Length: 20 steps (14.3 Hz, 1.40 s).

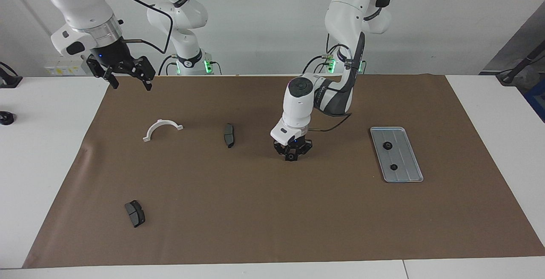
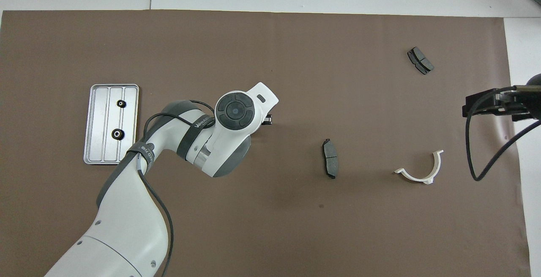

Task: Pick bearing gear from pile to tray
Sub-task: 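Lift the bearing with the left gripper and carry it toward the tray, then lower the bearing into the tray and open the left gripper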

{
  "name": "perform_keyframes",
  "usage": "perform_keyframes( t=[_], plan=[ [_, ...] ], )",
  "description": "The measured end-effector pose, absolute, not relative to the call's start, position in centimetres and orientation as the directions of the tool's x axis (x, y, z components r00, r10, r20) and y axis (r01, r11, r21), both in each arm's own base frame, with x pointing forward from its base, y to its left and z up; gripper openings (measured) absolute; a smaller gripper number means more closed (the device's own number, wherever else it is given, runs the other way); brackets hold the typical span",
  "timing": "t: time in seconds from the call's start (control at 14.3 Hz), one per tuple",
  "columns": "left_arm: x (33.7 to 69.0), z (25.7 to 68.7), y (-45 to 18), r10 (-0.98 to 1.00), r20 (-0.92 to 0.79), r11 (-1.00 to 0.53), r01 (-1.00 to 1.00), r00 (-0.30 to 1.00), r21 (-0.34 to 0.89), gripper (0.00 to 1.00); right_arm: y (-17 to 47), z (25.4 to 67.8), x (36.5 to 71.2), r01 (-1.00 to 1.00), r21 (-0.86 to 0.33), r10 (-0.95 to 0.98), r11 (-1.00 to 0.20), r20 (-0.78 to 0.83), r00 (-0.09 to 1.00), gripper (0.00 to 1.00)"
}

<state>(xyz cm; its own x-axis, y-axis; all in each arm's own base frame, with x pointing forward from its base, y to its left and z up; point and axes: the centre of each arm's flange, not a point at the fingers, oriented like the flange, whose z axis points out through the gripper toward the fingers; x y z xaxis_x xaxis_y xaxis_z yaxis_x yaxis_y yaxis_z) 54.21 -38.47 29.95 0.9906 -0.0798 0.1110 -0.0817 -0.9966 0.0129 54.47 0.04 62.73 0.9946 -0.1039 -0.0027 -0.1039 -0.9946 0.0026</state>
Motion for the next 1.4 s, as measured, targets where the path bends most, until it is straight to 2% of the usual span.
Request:
perform_keyframes(
  t=[0.35, 0.91, 1.4],
  plan=[
    [55.4, 31.4, -34.8, -0.039, 0.090, -0.999, -0.037, 0.995, -0.020, 0.35, 0.0, 62.7, 54.5, -0.104, 0.003, -0.104, -0.995, -0.003, 0.995, 1.00],
    [55.9, 37.4, -15.7, -0.125, 0.105, -0.991, -0.119, 0.987, -0.057, 0.35, 0.0, 62.7, 54.5, -0.104, 0.003, -0.104, -0.995, -0.003, 0.995, 1.00],
    [57.7, 35.8, -3.7, -0.122, 0.188, -0.991, -0.110, 0.975, -0.070, 0.35, 0.0, 62.7, 54.5, -0.104, 0.003, -0.104, -0.995, -0.003, 0.995, 1.00]
  ],
)
